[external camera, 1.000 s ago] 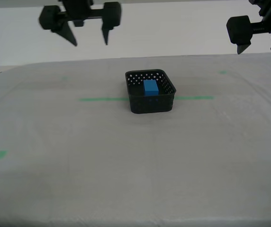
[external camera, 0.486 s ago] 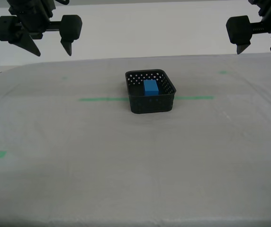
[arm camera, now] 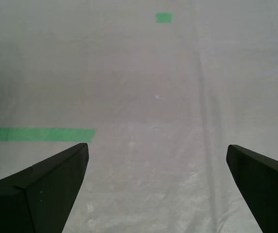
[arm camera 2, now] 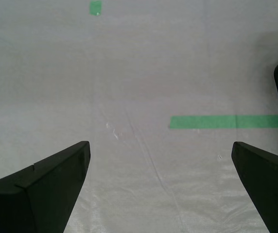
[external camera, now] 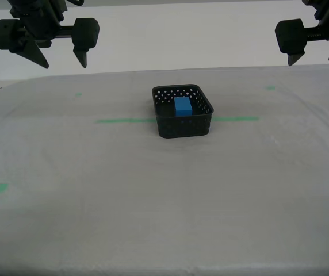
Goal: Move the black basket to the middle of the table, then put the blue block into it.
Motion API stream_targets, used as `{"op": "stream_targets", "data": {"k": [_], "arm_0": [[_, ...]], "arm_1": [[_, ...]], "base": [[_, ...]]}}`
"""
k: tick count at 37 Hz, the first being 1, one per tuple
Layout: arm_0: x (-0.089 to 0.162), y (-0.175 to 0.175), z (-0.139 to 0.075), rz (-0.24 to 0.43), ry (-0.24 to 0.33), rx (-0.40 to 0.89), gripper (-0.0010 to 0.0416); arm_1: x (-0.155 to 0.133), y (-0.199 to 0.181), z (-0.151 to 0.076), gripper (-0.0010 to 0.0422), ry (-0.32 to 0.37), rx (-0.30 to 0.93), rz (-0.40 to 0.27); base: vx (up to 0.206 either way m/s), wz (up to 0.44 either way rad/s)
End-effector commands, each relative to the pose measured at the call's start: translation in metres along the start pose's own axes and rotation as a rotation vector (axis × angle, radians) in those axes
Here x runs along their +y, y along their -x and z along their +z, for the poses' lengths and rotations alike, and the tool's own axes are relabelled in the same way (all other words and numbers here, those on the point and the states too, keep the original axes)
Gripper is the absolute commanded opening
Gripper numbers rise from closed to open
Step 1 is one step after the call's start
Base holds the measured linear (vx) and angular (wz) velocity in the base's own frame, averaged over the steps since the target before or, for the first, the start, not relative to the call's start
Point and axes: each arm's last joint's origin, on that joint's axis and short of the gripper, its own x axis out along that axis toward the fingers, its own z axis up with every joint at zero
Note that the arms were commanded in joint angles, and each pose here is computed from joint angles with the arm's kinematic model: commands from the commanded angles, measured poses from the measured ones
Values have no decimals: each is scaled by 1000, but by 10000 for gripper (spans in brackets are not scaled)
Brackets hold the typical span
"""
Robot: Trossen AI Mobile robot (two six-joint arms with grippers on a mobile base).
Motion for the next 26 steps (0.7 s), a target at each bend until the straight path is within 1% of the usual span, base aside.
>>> {"op": "stream_targets", "data": {"k": [1, 26], "arm_0": [[0, 0, 0, 3, 1, -1, 399], [0, 0, 0, 3, 1, -1, 399]], "arm_1": [[0, 0, 1, 400, -2, -4, 0], [0, 0, 1, 400, -2, -8, -1]], "base": [[0, 0], [0, 0]]}}
